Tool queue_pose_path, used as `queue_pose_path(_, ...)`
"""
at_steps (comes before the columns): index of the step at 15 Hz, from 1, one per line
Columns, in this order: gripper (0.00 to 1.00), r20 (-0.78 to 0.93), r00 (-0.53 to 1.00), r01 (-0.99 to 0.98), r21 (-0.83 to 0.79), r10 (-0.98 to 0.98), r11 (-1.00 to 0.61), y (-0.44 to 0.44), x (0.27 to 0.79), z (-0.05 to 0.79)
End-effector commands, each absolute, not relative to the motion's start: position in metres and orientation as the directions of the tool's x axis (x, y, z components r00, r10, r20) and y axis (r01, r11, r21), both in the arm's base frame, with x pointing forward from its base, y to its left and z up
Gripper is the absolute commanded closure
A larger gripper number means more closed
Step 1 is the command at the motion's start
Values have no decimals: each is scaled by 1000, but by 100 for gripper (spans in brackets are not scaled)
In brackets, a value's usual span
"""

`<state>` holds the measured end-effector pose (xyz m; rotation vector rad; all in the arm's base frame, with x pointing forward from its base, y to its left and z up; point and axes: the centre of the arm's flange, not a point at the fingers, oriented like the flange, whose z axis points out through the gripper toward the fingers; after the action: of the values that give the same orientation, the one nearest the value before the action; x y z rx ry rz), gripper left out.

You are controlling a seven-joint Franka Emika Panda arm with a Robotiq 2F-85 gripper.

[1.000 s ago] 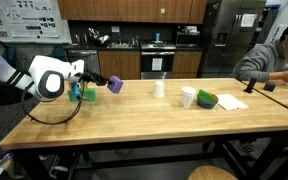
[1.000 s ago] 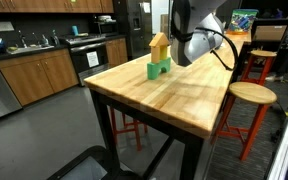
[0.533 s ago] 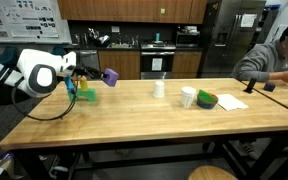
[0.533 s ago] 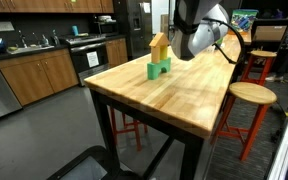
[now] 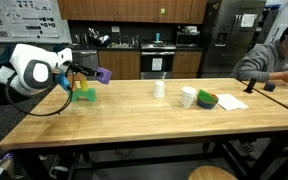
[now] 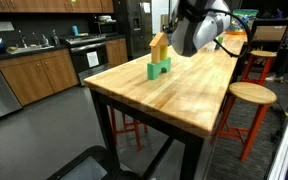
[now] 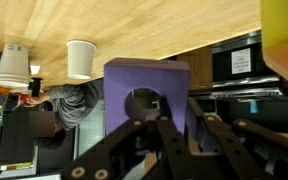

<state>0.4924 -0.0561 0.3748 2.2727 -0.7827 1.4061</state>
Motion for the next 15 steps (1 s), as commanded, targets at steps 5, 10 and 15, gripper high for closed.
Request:
queue_pose_path(5,95,867,417,-568,15,-273,-823,-93,446,361)
queue_pose_path(10,95,788,563,-545,126,-251,-829,-119,427,372)
queue_pose_path(15,95,728,649,-509,203,-218,-837,-138,409,394)
